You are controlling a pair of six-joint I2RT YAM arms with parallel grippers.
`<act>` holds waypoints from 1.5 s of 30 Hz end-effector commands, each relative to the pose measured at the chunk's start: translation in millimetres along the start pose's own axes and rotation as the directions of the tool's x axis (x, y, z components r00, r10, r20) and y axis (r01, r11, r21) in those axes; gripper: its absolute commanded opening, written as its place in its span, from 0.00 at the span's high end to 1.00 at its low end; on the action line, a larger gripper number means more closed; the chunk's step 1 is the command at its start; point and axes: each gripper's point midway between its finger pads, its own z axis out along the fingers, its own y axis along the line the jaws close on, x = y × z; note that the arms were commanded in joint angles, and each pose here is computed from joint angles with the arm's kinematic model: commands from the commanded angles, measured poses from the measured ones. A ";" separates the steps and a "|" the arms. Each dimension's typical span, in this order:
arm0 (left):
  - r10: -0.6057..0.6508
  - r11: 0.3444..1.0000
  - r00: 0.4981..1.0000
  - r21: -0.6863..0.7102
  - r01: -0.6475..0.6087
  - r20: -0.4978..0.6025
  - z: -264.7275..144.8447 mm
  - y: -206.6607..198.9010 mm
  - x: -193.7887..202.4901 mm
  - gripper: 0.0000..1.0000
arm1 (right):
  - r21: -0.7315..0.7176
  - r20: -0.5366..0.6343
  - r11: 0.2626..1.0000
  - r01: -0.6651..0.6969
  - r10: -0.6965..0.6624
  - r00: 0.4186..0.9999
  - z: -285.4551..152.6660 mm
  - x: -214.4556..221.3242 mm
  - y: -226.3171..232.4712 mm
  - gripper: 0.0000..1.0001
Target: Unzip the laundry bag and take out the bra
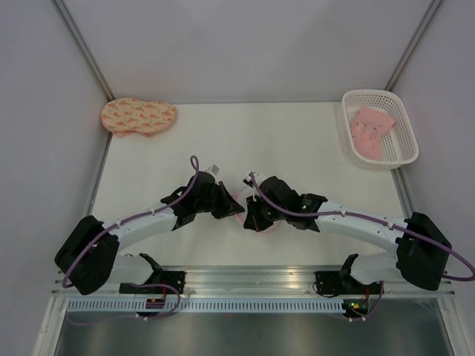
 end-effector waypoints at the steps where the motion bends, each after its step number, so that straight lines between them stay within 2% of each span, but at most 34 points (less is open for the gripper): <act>1: 0.045 0.999 0.996 0.022 -0.047 0.077 -1.7 -18.9 -21.0 0.98 | 0.045 0.019 0.998 0.036 -0.037 0.999 -7.1 -13.0 -1.3 1.00; 11: 0.038 0.999 0.979 -0.032 -0.033 0.202 -19.0 10.8 -84.0 0.98 | 0.168 -0.143 0.984 0.058 -0.033 0.989 -16.7 30.5 -33.0 1.00; 14: 0.062 0.998 0.974 -0.014 -0.060 0.219 -27.7 10.3 -96.7 0.98 | 0.261 -0.156 0.964 0.052 -0.011 0.988 -16.3 35.5 -51.2 1.00; 15: 0.071 0.997 0.973 -0.005 -0.072 0.218 -29.7 9.0 -99.1 0.98 | 0.347 -0.140 0.937 0.050 -0.001 0.990 -19.1 33.5 -66.4 1.00; 17: 0.120 0.993 0.978 -0.021 -0.118 0.172 -30.3 12.1 -94.2 0.98 | 0.428 -0.121 0.902 0.048 0.005 0.993 -19.8 24.4 -78.8 1.00; 18: 0.138 0.990 0.981 -0.009 -0.138 0.138 -29.3 10.3 -89.8 0.98 | 0.514 -0.098 0.856 0.046 0.005 0.995 -25.1 17.9 -94.2 1.00; 21: 0.202 0.979 0.979 0.007 -0.202 0.018 -23.3 12.3 -75.0 0.98 | 0.637 -0.079 0.770 0.037 0.018 0.997 -28.0 1.1 -122.0 1.00; 25: 0.253 0.967 0.966 -0.006 -0.254 -0.062 -17.8 19.6 -68.4 0.98 | 0.784 -0.020 0.620 0.015 0.000 1.000 -38.0 -30.9 -159.4 1.00; 29: 0.300 0.952 0.949 -0.028 -0.304 -0.098 -13.7 24.1 -71.3 0.98 | 0.827 0.060 0.561 -0.036 -0.024 0.998 -49.9 -54.4 -171.3 1.00; 32: 0.332 0.942 0.936 -0.019 -0.336 -0.114 -3.2 20.8 -79.8 0.98 | 0.814 0.082 0.579 -0.048 -0.034 0.996 -51.5 -61.3 -168.0 1.00; 33: 0.336 0.940 0.935 -0.017 -0.340 -0.113 -0.3 18.9 -83.0 0.94 | 0.808 0.084 0.588 -0.050 -0.031 0.996 -51.1 -61.5 -166.8 1.00; 34: 0.332 0.942 0.936 -0.020 -0.336 -0.113 5.9 16.6 -89.2 0.64 | 0.795 0.085 0.604 -0.051 -0.028 0.996 -51.0 -59.7 -163.8 1.00; 37: 0.284 0.956 0.956 -0.055 -0.288 -0.077 7.7 12.7 -99.6 0.20 | 0.753 0.084 0.656 -0.052 -0.017 0.996 -49.1 -54.7 -155.7 1.00; 42: 0.187 0.969 0.978 -0.180 -0.168 0.095 -23.4 25.1 -107.2 0.12 | 0.704 0.088 0.708 -0.057 -0.006 0.996 -50.5 -47.6 -144.9 1.00; 43: 0.125 0.974 0.987 -0.204 -0.103 0.099 -27.3 40.5 -94.0 0.12 | 0.691 0.086 0.721 -0.053 -0.009 0.996 -50.0 -46.5 -140.4 0.99; 45: 0.099 0.983 0.982 -0.167 -0.072 0.160 -48.6 34.8 -86.9 0.12 | 0.655 0.068 0.755 -0.031 -0.019 0.997 -44.4 -45.5 -131.0 1.00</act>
